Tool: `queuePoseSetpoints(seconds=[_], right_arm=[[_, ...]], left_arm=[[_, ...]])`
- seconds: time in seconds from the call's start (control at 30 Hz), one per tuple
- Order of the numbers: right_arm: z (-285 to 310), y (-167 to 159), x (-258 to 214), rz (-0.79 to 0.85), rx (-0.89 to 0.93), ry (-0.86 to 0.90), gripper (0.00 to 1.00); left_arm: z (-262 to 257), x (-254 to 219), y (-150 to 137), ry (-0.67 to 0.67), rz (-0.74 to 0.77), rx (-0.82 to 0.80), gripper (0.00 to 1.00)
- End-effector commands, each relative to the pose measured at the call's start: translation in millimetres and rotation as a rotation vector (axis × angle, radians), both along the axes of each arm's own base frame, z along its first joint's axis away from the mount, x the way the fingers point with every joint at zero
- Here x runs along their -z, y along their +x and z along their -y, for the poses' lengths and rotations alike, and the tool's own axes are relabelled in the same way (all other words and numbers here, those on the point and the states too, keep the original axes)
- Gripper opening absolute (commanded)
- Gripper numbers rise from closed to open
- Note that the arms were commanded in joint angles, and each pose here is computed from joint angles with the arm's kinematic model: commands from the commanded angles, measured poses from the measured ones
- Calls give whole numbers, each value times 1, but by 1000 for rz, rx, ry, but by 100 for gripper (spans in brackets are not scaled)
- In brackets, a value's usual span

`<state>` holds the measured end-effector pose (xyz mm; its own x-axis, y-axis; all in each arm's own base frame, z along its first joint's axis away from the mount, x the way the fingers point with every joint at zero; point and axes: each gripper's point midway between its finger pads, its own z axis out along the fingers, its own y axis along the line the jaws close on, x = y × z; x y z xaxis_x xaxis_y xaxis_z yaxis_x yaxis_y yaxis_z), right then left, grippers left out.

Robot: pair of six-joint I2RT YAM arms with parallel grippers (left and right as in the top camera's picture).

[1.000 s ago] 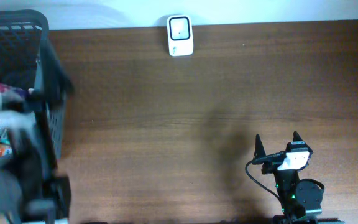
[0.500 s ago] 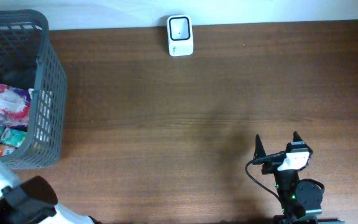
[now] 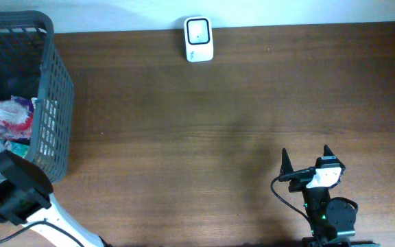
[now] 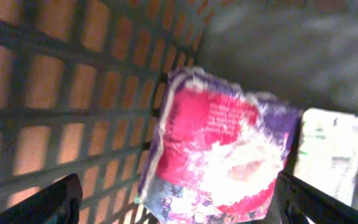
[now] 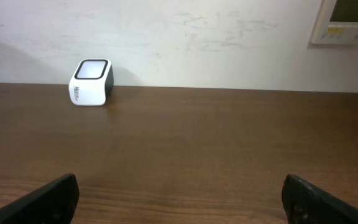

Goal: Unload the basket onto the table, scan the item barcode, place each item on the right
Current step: 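Reach the left gripper into the basket and grasp the purple-red pack, then lift the purple pack and hold it in front of the scanner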

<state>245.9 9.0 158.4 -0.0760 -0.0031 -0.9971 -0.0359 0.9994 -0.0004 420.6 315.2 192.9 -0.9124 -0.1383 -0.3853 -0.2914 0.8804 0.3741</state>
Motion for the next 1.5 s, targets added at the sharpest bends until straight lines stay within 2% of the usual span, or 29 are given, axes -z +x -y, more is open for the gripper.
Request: queuePoseSetpoints(seconds=[0.0, 0.07, 0.17, 0.27, 0.33, 0.37, 0.4, 0.43, 0.47, 0.5, 0.6, 0.7, 0.83, 0.93, 1.0, 1.03, 1.1, 1.17, 1.23, 1.27, 1.3, 1.4, 1.43, 1.47], right_arm=[[3, 0, 4, -6, 12, -1, 99], [3, 0, 4, -6, 12, -1, 99], [3, 0, 4, -6, 12, -1, 99], [3, 0, 4, -6, 12, 0, 99], [3, 0, 4, -6, 12, 0, 99], [3, 0, 4, -6, 12, 0, 99], [3, 0, 4, -6, 12, -1, 99], [3, 0, 4, -6, 12, -1, 99], [3, 0, 4, -6, 12, 0, 99], [3, 0, 4, -6, 12, 0, 99], [3, 0, 4, -6, 12, 0, 99], [3, 0, 4, -6, 12, -1, 99], [3, 0, 4, -6, 12, 0, 99], [3, 0, 4, -6, 12, 0, 99], [3, 0, 4, -6, 12, 0, 99], [3, 0, 4, -6, 12, 0, 99], [3, 0, 4, -6, 12, -1, 99], [3, 0, 4, -6, 12, 0, 99], [3, 0, 4, -6, 12, -1, 99], [3, 0, 4, -6, 12, -1, 99], [3, 0, 4, -6, 12, 0, 99], [3, 0, 4, -6, 12, 0, 99], [3, 0, 4, -6, 12, 0, 99], [3, 0, 4, -6, 12, -1, 99]], left_arm=[[8, 46, -7, -20, -130, 105, 92], [8, 64, -9, -26, -147, 111, 77], [5, 79, 1, -12, -108, 115, 75], [6, 94, 5, -31, -109, 125, 77], [6, 105, 4, -45, -126, 123, 71], [6, 108, 4, -49, -131, 124, 63], [6, 110, 4, -53, -132, 125, 49], [6, 110, 4, -53, -132, 125, 33], [7, 110, 4, -55, -133, 125, 4], [8, 110, 2, -61, -133, 114, 0], [6, 84, 4, -78, -15, -39, 0], [6, 22, 5, -62, 167, -165, 0], [27, -79, 2, -36, 407, -113, 0], [34, -132, -5, 15, 534, -89, 0], [39, -176, -12, 22, 691, -141, 0], [47, -209, -18, 1, 817, -171, 0], [85, -275, -24, -88, 1045, -51, 0], [136, -308, -31, -299, 1157, 81, 0], [180, -308, -26, -578, 1165, 106, 0], [213, -300, -19, -727, 1115, 142, 0], [244, -289, -12, -801, 1046, 195, 0], [314, -246, 10, -901, 859, 258, 0], [362, -208, 24, -924, 718, 273, 0], [388, -187, 27, -944, 632, 287, 0]])
